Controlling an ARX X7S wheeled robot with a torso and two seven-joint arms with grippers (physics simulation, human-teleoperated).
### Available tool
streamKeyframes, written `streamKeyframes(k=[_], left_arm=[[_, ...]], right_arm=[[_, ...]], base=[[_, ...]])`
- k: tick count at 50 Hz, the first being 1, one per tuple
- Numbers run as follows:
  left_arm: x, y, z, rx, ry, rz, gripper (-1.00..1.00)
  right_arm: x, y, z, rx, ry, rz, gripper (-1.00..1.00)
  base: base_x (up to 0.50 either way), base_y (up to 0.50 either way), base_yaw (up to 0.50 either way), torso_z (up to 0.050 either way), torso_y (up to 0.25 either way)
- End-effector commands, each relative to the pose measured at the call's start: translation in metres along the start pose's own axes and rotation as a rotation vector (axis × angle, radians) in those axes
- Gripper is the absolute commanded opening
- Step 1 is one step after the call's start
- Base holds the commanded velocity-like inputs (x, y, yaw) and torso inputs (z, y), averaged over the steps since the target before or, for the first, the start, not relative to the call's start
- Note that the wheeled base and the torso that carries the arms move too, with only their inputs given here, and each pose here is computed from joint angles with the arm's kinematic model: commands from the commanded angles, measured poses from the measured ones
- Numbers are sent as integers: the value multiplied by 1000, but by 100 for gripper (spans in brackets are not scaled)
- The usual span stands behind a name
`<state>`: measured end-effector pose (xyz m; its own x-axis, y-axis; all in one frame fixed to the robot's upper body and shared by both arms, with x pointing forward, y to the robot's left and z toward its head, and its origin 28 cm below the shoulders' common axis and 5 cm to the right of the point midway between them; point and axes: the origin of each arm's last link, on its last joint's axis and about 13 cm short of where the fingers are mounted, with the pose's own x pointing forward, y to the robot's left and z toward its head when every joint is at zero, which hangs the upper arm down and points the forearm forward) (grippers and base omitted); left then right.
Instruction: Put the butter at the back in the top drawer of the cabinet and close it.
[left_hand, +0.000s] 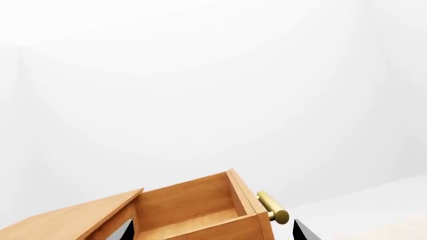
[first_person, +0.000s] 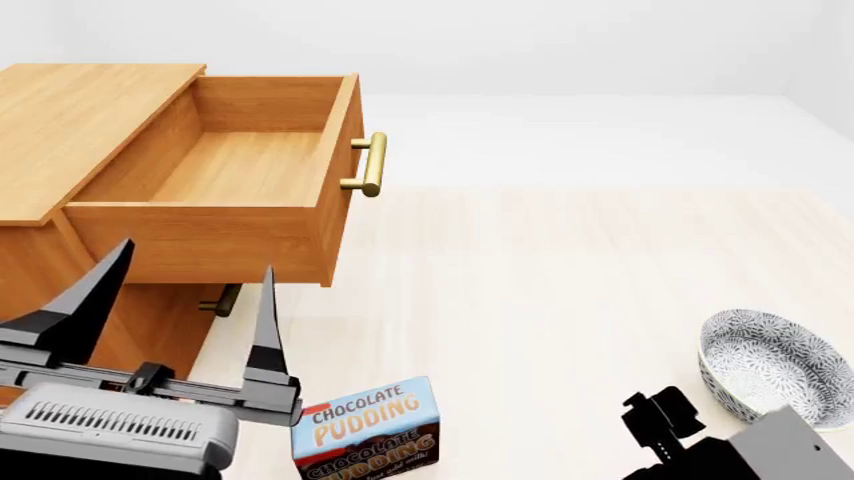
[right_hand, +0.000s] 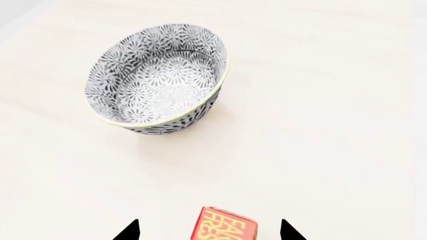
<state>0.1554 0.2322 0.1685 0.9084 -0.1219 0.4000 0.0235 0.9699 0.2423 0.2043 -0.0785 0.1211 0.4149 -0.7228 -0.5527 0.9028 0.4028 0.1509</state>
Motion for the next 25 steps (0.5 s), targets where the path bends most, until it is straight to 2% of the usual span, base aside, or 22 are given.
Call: streamKeyframes(k=[1,25], left_arm=[[0,0,-1,4,8,3,100],[-2,-1,-2,4,14,0,100]], right_arm=[[9,-4,-3,2,6,-25,100],[20,-8,-21,-24,69,-35,100]], base=[[0,0,0,0,0],[0,0,0,0,0]])
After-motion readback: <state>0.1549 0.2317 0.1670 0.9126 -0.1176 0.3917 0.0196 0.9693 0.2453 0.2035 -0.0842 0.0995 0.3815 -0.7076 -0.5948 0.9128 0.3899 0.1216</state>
